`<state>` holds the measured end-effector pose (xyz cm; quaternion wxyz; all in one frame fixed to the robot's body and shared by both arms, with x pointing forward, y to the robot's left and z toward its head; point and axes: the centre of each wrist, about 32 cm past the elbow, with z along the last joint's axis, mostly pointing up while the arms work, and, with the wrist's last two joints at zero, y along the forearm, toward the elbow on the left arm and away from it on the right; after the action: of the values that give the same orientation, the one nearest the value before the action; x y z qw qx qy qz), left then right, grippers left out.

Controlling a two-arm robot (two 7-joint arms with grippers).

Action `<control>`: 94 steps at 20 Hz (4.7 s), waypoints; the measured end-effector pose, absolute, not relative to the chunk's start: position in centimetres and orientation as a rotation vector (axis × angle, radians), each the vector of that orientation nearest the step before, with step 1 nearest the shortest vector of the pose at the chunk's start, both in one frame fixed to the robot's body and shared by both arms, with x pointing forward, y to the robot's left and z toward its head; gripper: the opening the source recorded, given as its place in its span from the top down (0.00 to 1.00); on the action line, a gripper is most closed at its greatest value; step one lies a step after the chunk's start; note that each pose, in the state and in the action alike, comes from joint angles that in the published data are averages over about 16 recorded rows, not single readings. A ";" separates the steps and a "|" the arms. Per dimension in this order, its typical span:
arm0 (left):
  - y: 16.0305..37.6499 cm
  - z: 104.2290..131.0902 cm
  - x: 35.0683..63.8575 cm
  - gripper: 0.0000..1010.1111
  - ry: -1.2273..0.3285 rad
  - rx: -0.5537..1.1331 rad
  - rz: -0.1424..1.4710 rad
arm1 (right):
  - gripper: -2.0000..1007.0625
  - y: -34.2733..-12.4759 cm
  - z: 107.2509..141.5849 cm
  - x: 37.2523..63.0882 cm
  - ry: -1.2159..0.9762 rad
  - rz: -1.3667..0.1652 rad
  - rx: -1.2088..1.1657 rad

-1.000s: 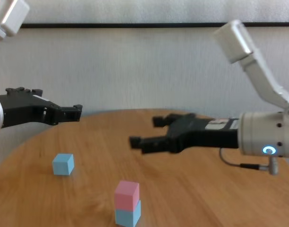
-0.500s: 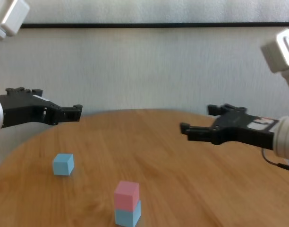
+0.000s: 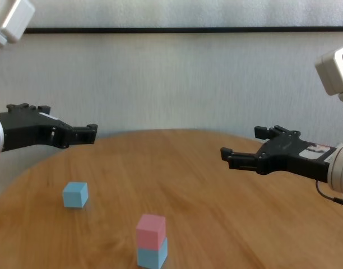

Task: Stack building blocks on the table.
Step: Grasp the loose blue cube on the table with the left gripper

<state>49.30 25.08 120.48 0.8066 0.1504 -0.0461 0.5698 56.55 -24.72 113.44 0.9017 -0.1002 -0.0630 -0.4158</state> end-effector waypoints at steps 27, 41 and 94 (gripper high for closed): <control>20.2 120.3 48.3 0.01 0.009 0.436 1.447 | 0.00 -24.6 113.6 56.6 -0.129 -0.850 -0.211; 18.3 116.8 49.6 0.01 0.169 0.302 1.520 | 0.00 -24.6 113.7 56.6 -0.129 -0.849 -0.211; 19.4 113.6 54.1 0.01 0.271 0.363 1.490 | 0.00 -24.6 113.7 56.6 -0.129 -0.849 -0.211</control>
<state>54.09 19.36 113.62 0.7119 0.1635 0.1223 0.6719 56.60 -24.56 113.68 0.9037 -0.1022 -0.0623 -0.4110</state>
